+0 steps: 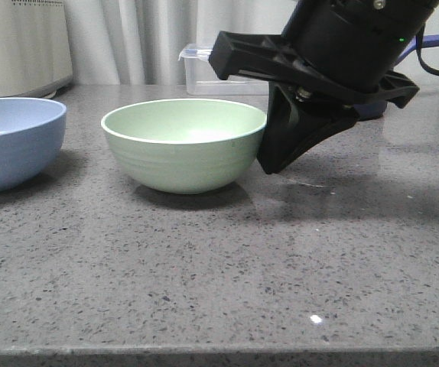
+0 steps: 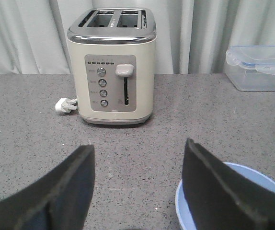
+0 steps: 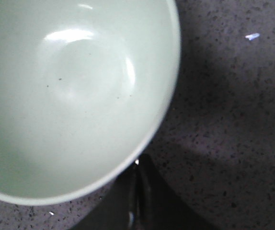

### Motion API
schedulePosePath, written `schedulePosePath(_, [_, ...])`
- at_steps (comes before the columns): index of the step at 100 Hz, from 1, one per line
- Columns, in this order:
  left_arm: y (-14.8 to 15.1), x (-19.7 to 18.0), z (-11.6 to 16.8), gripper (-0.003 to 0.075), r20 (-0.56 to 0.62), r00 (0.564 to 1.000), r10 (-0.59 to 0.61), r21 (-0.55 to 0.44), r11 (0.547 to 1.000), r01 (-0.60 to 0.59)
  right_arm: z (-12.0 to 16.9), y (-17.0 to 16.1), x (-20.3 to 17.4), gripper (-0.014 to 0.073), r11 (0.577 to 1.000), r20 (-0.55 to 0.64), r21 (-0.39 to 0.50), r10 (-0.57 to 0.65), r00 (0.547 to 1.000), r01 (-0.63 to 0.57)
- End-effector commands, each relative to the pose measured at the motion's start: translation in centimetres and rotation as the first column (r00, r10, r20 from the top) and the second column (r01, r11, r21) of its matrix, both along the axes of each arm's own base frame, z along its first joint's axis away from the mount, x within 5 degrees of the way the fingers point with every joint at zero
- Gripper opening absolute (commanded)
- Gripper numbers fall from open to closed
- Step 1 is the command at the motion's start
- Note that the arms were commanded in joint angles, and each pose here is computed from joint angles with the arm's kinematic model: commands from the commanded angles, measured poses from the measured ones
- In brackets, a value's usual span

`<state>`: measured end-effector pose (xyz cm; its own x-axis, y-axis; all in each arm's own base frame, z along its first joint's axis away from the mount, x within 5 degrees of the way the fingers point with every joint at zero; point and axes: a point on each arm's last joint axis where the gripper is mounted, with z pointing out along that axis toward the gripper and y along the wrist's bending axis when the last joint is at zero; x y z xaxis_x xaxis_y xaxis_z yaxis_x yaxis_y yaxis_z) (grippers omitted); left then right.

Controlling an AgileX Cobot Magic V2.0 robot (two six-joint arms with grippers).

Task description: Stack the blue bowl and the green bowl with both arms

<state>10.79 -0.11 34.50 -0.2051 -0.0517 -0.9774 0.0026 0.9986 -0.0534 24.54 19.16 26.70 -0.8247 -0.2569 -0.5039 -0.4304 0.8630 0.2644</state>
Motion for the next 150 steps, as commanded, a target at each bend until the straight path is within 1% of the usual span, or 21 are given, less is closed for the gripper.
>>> schedulePosePath(1, [0.0, 0.2, 1.7, 0.0407, 0.075, 0.997, 0.004, -0.008, 1.000, -0.004, 1.9, 0.0, 0.1, -0.0081, 0.998, 0.077, 0.059, -0.008, 0.997, 0.004])
schedulePosePath(13, [0.0, 1.0, 1.5, 0.0407, -0.031, 1.000, -0.002, -0.012, 1.000, 0.002, 1.9, 0.0, 0.1, -0.0081, 0.998, 0.077, 0.059, -0.008, 0.997, 0.004])
schedulePosePath(20, [-0.2, 1.9, 1.6, 0.0407, -0.125, 0.992, -0.014, -0.033, 0.999, 0.010, 1.9, 0.0, 0.1, -0.0081, 0.998, 0.076, 0.059, -0.008, 0.997, 0.003])
schedulePosePath(28, [-0.4, 3.0, 1.4, 0.0407, -0.238, 0.971, -0.034, -0.064, 0.998, 0.019, 1.9, 0.0, 0.1, -0.0081, 0.998, 0.076, 0.059, -0.008, 0.997, 0.003])
schedulePosePath(34, [-0.6, 4.1, 1.4, 0.0407, -0.301, 0.952, -0.058, -0.065, 0.997, 0.040, 1.9, 0.0, 0.1, -0.0081, 0.998, 0.076, 0.059, -0.008, 0.997, 0.003])
schedulePosePath(47, [-0.9, 6.2, 1.3, 0.0407, -0.390, 0.916, -0.092, -0.101, 0.993, 0.057, 1.9, 0.0, 0.1, -0.0081, 0.998, 0.076, 0.059, -0.008, 0.997, 0.003])
schedulePosePath(55, [-0.9, 7.7, 1.1, 0.0407, -0.431, 0.897, -0.096, -0.106, 0.993, 0.055, 1.9, 0.0, 0.1, -0.0081, 0.998, 0.076, 0.059, -0.008, 0.997, 0.003])
schedulePosePath(65, [-1.0, 9.4, 0.7, 0.0407, -0.476, 0.873, -0.111, -0.099, 0.992, 0.073, 1.9, 0.0, 0.1, -0.0081, 0.998, 0.076, 0.059, -0.008, 0.997, 0.003])
schedulePosePath(79, [-1.4, 11.4, -0.1, 0.0407, -0.515, 0.842, -0.162, -0.126, 0.986, 0.113, 1.9, 0.0, 0.1, -0.0081, 0.998, 0.076, 0.059, -0.008, 0.997, 0.003])
schedulePosePath(96, [-1.4, 13.5, -1.8, 0.0407, -0.577, 0.800, -0.164, -0.139, 0.985, 0.102, 1.9, 0.0, 0.1, -0.0081, 0.998, 0.076, 0.059, -0.008, 0.997, 0.003])
schedulePosePath(106, [-1.6, 14.3, -2.5, 0.0407, -0.600, 0.781, -0.175, -0.154, 0.983, 0.102, 1.9, 0.0, 0.1, -0.0081, 0.998, 0.076, 0.059, -0.008, 0.997, 0.003])
schedulePosePath(119, [-2.5, 15.0, -3.5, 0.0407, -0.628, 0.751, -0.204, -0.149, 0.979, 0.141, 1.9, 0.0, 0.1, -0.0081, 0.998, 0.076, 0.059, -0.008, 0.997, 0.003])
schedulePosePath(142, [-2.8, 16.3, -5.2, 0.0407, -0.659, 0.723, -0.205, -0.152, 0.979, 0.139, 1.9, 0.0, 0.1, -0.0081, 0.998, 0.075, 0.058, -0.008, 0.997, 0.003])
schedulePosePath(150, [-2.8, 16.6, -5.5, 0.0396, -0.669, 0.715, -0.205, -0.153, 0.979, 0.138, 1.9, 0.0, 0.1, -0.0081, 0.998, 0.075, 0.058, -0.008, 0.997, 0.003])
